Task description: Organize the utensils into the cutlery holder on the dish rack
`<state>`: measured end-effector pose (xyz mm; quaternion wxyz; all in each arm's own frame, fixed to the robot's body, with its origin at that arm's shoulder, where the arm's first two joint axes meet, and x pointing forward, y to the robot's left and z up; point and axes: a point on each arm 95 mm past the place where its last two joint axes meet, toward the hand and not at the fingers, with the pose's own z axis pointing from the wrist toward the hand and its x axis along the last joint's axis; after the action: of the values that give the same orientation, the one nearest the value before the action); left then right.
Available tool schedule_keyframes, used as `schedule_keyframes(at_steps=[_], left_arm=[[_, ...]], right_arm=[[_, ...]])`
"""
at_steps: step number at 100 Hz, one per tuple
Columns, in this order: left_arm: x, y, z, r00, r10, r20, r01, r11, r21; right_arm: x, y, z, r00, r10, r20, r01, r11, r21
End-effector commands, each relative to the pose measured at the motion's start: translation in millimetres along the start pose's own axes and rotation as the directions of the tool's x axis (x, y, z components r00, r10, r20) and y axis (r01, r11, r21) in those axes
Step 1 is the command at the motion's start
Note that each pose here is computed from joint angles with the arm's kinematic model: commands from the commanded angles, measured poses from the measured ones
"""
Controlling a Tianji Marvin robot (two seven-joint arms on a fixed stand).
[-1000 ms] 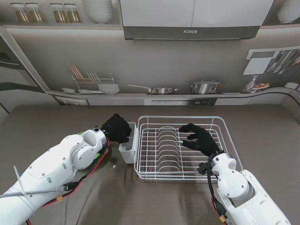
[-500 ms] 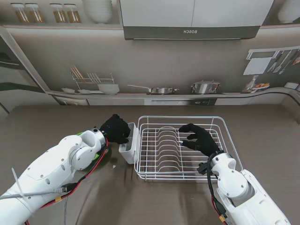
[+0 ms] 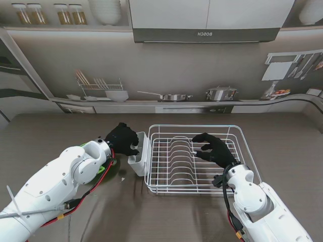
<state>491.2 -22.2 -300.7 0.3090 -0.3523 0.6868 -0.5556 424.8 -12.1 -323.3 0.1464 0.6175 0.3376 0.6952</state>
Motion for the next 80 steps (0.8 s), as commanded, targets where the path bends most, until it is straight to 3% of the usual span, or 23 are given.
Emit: schedule_keyframes(at_steps=[1, 80], left_arm=[[-1.7, 0.0, -1.2, 1.0, 0.004, 0.0, -0.004, 1.0, -0.014], [-8.1, -13.2, -15.0, 1.0, 0.003, 0.017, -0.004, 0.999, 0.05]], right_arm=[[0.8, -4.6, -0.4, 1.0, 0.006, -0.003, -0.006, 1.0, 0.017], [1.0, -3.3, -0.5, 1.0, 0.006, -0.004, -0.006, 1.0, 0.012]])
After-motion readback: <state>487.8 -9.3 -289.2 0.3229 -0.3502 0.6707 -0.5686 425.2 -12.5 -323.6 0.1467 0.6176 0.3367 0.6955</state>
